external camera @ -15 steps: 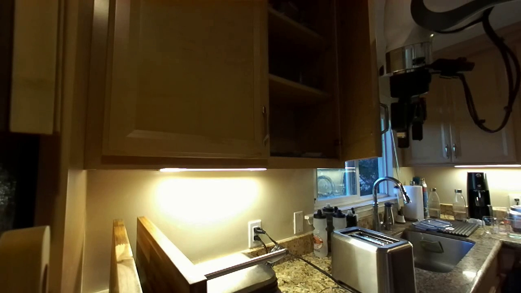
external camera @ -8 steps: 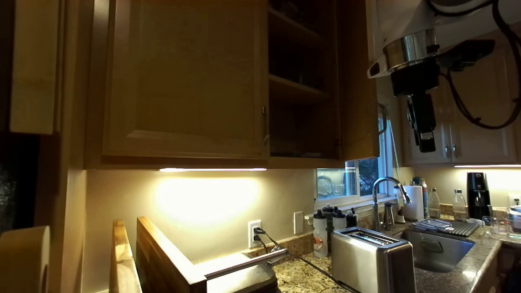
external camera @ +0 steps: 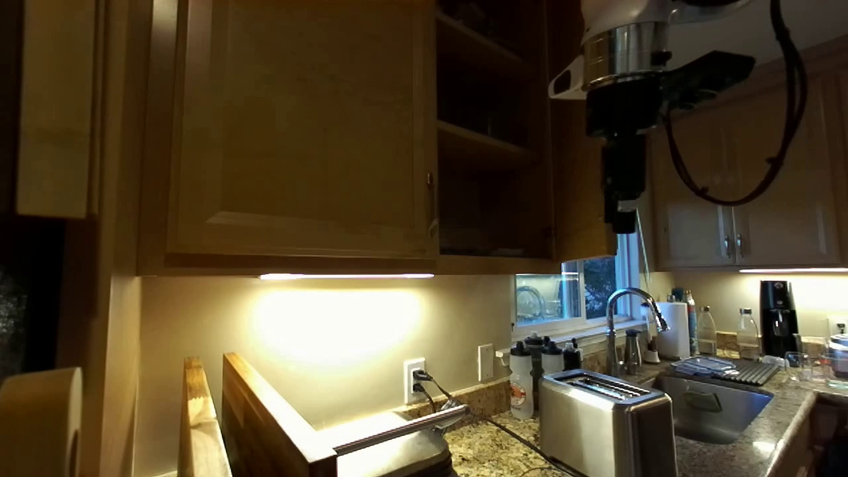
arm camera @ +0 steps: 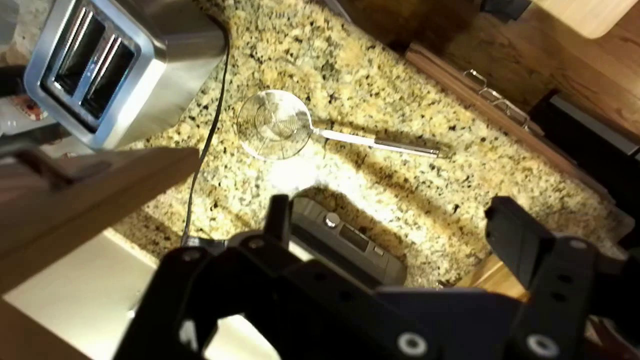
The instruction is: Open the cabinet doors
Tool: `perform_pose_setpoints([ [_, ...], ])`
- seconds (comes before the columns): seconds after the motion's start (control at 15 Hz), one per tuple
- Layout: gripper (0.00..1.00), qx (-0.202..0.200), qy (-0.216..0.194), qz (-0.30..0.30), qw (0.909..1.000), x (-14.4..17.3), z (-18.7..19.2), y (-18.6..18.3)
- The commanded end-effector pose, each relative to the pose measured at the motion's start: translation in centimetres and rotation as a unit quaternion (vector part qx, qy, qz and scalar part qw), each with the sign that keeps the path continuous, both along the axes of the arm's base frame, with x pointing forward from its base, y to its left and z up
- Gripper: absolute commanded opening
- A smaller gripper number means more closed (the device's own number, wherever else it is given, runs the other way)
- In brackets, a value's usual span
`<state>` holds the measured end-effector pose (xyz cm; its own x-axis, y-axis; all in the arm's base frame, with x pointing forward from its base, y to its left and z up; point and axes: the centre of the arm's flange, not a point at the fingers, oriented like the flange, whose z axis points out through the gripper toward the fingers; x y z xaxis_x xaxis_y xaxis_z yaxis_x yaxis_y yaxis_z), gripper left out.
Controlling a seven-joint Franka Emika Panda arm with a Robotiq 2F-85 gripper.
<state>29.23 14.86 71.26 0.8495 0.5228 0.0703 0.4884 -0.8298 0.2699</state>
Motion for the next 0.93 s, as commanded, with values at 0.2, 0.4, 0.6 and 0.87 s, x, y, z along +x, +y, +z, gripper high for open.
perform_pose_setpoints([
  [0.2, 1.00, -0.027, -0.110, -0.037, 0.9928, 6.5, 2.4, -0.8],
  [0.4, 1.00, -0.060, -0.125, -0.067, 0.9881, 8.0, 2.6, -2.9],
  [0.6, 1.00, -0.116, -0.121, -0.113, 0.9793, 8.8, 2.0, -5.6],
  [0.87, 1.00, -0.196, -0.096, -0.176, 0.9599, 9.1, 1.1, -9.7],
])
